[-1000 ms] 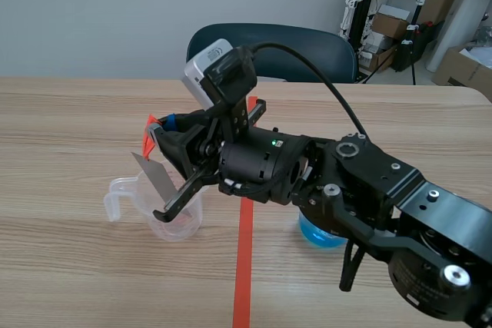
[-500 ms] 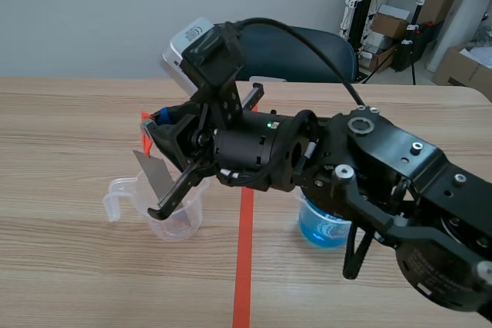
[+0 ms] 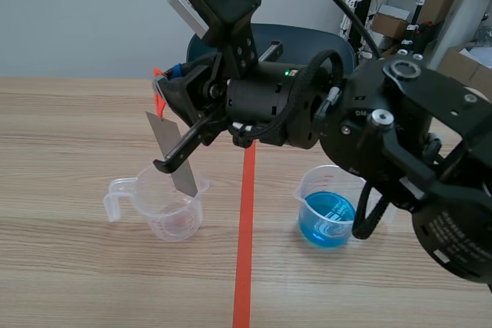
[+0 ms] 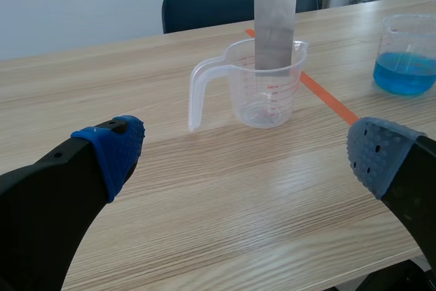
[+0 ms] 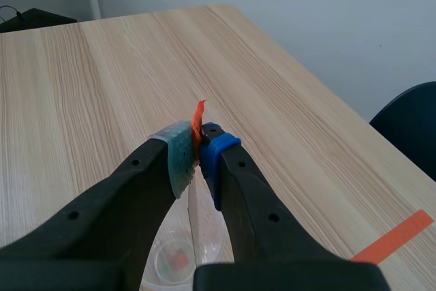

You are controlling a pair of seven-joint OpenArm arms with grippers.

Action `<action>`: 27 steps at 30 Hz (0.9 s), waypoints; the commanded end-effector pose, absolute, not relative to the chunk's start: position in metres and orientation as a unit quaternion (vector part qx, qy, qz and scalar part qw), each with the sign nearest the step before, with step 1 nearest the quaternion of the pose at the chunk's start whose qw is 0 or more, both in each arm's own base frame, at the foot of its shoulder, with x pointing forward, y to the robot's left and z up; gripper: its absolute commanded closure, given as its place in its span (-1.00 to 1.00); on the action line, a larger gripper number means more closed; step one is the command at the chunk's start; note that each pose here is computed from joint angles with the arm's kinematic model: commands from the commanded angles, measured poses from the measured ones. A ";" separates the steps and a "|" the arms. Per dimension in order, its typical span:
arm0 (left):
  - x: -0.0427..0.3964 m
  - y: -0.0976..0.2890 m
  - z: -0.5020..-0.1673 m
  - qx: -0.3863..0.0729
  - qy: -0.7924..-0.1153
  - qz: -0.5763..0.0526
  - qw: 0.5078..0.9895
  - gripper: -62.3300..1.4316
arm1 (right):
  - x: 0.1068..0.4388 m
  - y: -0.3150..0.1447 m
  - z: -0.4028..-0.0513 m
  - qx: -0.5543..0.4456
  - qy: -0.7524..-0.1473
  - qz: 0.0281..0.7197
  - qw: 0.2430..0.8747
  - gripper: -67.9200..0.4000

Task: Do the redox reaction experiment. lift the metal plate out of the left beaker

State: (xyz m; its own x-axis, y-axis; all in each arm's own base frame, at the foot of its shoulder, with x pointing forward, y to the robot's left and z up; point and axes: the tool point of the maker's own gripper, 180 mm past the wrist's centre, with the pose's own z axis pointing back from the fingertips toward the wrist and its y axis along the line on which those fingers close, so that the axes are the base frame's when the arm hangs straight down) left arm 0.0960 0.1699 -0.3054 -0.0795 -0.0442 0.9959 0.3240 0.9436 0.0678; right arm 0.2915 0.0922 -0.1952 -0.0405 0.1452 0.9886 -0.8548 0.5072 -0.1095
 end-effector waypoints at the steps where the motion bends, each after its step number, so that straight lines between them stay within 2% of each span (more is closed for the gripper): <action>1: 0.097 0.168 -0.298 -0.101 -0.733 -0.132 0.660 -1.00 | 0.291 0.093 -0.176 0.304 -0.615 0.396 0.611 0.98; 12: 0.097 0.168 -0.298 -0.101 -0.734 -0.132 0.659 -1.00 | 0.294 0.090 -0.145 0.345 -0.597 0.374 0.620 0.98; 27: 0.097 0.168 -0.297 -0.101 -0.734 -0.132 0.658 -1.00 | 0.296 0.084 -0.112 0.373 -0.602 0.359 0.608 0.98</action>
State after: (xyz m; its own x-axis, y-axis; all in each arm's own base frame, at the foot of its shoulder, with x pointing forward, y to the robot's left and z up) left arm 0.0959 0.1698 -0.3048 -0.0827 -0.0431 0.9956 0.3240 0.9436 0.0678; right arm 0.2955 0.0862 -0.1326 0.0668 0.0215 0.9975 -0.8844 0.4642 0.0493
